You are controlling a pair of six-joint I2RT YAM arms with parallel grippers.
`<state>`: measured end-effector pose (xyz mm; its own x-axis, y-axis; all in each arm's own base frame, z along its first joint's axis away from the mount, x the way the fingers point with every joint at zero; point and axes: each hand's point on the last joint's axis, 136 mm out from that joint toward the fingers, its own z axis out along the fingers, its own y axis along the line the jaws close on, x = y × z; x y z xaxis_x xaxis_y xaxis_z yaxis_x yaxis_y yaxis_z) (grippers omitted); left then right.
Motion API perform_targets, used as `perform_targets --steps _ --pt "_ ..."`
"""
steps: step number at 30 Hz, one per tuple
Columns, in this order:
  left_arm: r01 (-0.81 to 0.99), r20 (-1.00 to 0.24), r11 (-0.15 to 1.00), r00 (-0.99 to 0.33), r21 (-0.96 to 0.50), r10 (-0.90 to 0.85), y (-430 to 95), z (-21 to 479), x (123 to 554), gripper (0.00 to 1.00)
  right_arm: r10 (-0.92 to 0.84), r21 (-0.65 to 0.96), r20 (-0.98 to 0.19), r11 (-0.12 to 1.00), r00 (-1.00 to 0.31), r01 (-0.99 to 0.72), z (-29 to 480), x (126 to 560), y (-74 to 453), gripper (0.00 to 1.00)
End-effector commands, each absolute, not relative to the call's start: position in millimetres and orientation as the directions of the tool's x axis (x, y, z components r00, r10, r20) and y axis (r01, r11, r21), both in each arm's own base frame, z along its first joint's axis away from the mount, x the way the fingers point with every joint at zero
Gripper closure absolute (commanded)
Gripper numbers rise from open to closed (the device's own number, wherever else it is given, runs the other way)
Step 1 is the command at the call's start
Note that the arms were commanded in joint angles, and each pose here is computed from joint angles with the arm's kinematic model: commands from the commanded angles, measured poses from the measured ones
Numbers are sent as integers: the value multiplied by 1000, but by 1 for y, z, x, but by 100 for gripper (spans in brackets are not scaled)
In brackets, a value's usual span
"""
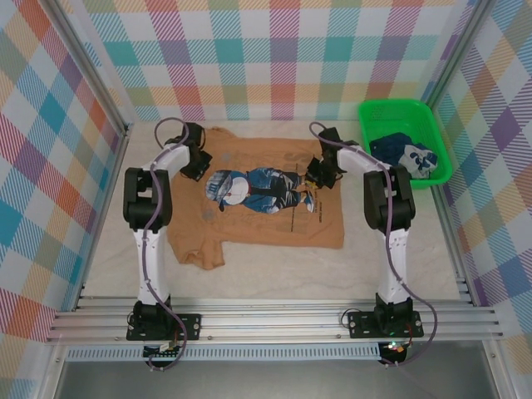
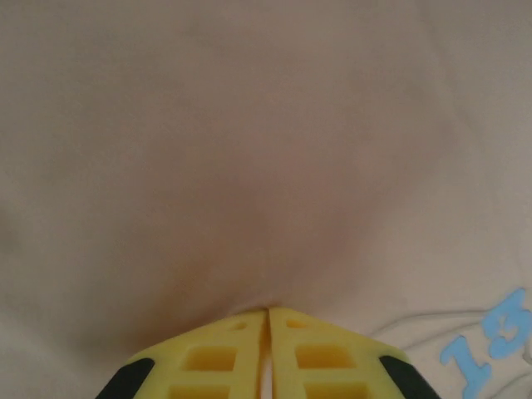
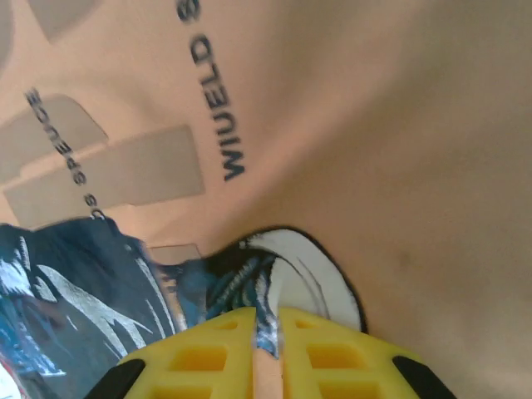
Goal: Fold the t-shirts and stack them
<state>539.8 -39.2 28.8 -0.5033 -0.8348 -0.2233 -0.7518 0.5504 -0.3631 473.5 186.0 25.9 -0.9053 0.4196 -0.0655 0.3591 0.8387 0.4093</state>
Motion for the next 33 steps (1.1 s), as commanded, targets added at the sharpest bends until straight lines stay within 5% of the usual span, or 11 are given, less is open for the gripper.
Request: perform_targets --steps 1,7,12,18,25,33 --pt "-780 -210 562 -522 -276 -827 -16 25 494 91 340 335 65 878 -938 342 12 428 198 84" --pt "-794 -181 547 -517 -266 -837 -3 12 403 93 288 251 154 914 -945 319 -8 375 202 84" --pt "-782 -219 536 -490 -317 -844 -2 61 407 93 298 182 129 930 -946 318 -7 354 187 84" --pt "-749 -319 502 -393 -432 -862 2 137 485 72 259 154 125 949 -958 277 -12 346 183 85" --pt "-654 -332 534 -419 -536 -845 -40 128 626 71 258 150 124 950 -958 276 -13 341 182 86" --pt "-661 -303 498 -396 -561 -867 -55 102 651 61 262 159 124 947 -957 280 -16 341 184 88"
